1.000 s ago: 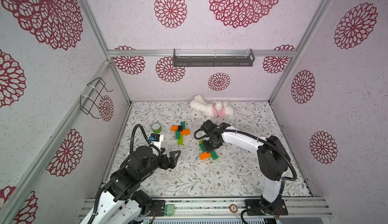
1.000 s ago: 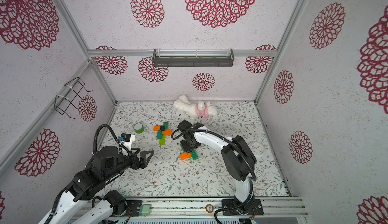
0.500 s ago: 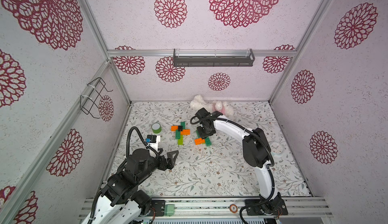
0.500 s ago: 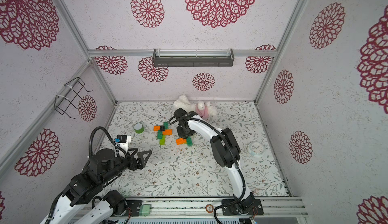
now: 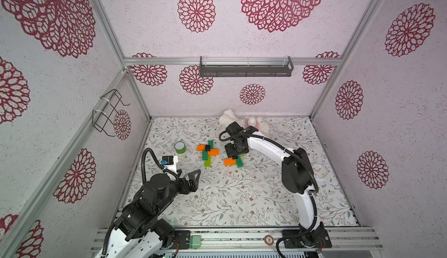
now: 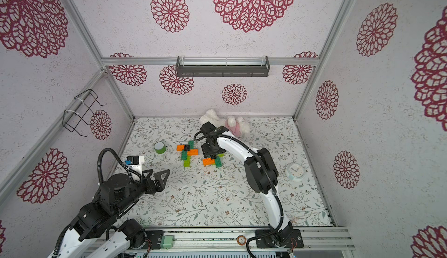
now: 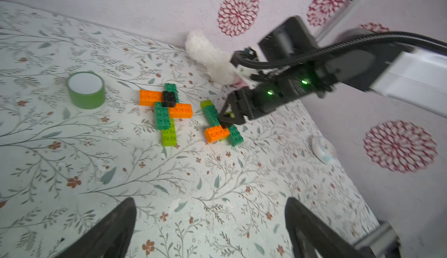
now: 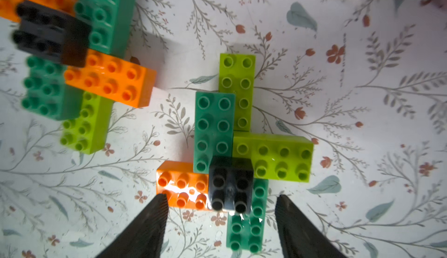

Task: Assemble a small pinwheel with lego
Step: Move the lego brick at the center of the board, then reset both arms

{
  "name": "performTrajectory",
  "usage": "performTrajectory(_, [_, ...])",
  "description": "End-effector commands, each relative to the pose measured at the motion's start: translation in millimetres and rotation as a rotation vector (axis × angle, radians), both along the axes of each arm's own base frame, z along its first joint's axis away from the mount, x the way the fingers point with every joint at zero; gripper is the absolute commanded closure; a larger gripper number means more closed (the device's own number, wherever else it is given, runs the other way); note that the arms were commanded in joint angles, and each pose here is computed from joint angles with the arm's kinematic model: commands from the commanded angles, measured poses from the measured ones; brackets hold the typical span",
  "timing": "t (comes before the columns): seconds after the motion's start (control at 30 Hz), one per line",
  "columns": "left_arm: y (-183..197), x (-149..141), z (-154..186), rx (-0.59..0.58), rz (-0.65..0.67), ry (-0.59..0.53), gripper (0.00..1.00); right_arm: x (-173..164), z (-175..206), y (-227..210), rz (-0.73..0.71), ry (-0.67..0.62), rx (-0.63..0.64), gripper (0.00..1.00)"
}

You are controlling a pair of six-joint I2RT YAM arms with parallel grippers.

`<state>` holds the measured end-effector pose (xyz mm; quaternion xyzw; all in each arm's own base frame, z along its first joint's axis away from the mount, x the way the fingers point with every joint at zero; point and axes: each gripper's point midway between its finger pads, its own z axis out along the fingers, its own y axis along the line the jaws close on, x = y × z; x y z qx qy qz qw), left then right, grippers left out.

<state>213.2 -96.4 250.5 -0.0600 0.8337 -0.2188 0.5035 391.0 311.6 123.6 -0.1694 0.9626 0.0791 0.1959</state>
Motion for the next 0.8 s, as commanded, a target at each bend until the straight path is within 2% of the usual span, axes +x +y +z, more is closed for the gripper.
performTrajectory(0.0, [64.1,14.7,8.1,-0.054,0.416,-0.096,0.03,17.3,112.8,-38.3,-0.060,-0.289,0.131,0.02])
performTrajectory(0.07, [94.2,15.9,9.7,-0.030,0.588,-0.167,0.03,25.5,129.5,-77.6,-0.147,-0.385,0.178,0.01])
performTrajectory(0.2, [149.3,9.1,1.3,0.114,0.912,-0.252,0.03,28.0,136.3,-178.6,-0.376,-0.607,0.253,0.01])
performTrajectory(0.3, [172.3,16.7,-17.0,0.257,1.005,-0.256,0.03,21.4,127.5,-237.2,-0.524,-0.724,0.273,0.01])
performTrajectory(0.37, [190.1,21.8,-34.6,0.339,1.057,-0.204,0.03,9.2,124.3,-272.4,-0.590,-0.885,0.204,0.01])
performTrajectory(0.43, [206.3,30.7,-53.1,0.408,1.082,-0.133,0.03,-3.7,115.9,-290.5,-0.590,-1.029,0.116,0.01])
performTrajectory(0.5, [213.7,47.6,-64.6,0.473,1.063,-0.148,0.03,-15.2,101.3,-311.5,-0.649,-1.102,0.059,0.01])
performTrajectory(0.63, [216.1,86.0,-90.6,0.472,0.934,-0.174,0.03,-6.9,62.4,-321.3,-0.594,-1.028,-0.083,0.01])
performTrajectory(0.7, [201.9,106.1,-89.2,0.442,0.812,-0.253,0.03,-3.0,46.8,-330.0,-0.603,-1.024,-0.079,0.01])
performTrajectory(0.73, [205.4,110.6,-88.5,0.433,0.819,-0.278,0.03,1.2,45.3,-328.9,-0.584,-0.995,-0.065,0.01])
performTrajectory(0.77, [206.6,115.7,-91.4,0.422,0.818,-0.286,0.03,3.4,48.7,-328.3,-0.564,-1.029,-0.043,0.01])
